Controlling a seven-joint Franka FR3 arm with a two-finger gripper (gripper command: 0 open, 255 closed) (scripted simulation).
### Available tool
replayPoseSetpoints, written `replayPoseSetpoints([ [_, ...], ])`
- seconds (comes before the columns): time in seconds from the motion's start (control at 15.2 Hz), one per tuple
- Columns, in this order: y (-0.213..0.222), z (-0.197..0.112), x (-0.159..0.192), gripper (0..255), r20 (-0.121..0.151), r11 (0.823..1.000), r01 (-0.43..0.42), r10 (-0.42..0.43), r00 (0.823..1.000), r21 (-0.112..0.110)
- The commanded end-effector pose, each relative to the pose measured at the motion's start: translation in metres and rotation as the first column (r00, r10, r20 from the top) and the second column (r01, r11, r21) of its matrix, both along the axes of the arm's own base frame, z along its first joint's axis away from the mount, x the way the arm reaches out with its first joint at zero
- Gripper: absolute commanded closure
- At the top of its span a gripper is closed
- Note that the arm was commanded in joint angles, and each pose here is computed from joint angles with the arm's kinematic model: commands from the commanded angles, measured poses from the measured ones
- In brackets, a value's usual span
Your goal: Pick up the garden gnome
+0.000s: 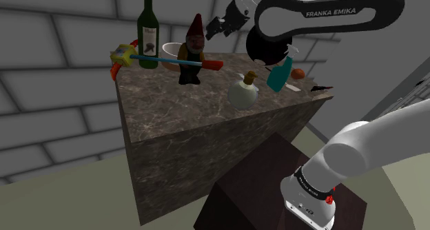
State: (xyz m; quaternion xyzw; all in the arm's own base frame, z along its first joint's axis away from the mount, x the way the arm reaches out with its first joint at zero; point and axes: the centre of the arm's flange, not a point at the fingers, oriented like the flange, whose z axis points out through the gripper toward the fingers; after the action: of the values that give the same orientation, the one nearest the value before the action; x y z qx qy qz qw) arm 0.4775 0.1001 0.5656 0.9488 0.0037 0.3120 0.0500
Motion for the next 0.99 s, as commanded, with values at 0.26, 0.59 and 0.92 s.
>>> replayPoseSetpoints([
  [0.26, 0.020, 0.009, 0.052, 0, 0.193, 1.000, 0.018, -0.015, 0.981, -0.013],
  [0.59, 0.028, 0.006, 0.072, 0, 0.270, 0.999, 0.027, -0.021, 0.963, -0.018],
  [0.92, 0.028, -0.021, 0.072, 0, 0.270, 0.999, 0.027, -0.021, 0.963, -0.018],
])
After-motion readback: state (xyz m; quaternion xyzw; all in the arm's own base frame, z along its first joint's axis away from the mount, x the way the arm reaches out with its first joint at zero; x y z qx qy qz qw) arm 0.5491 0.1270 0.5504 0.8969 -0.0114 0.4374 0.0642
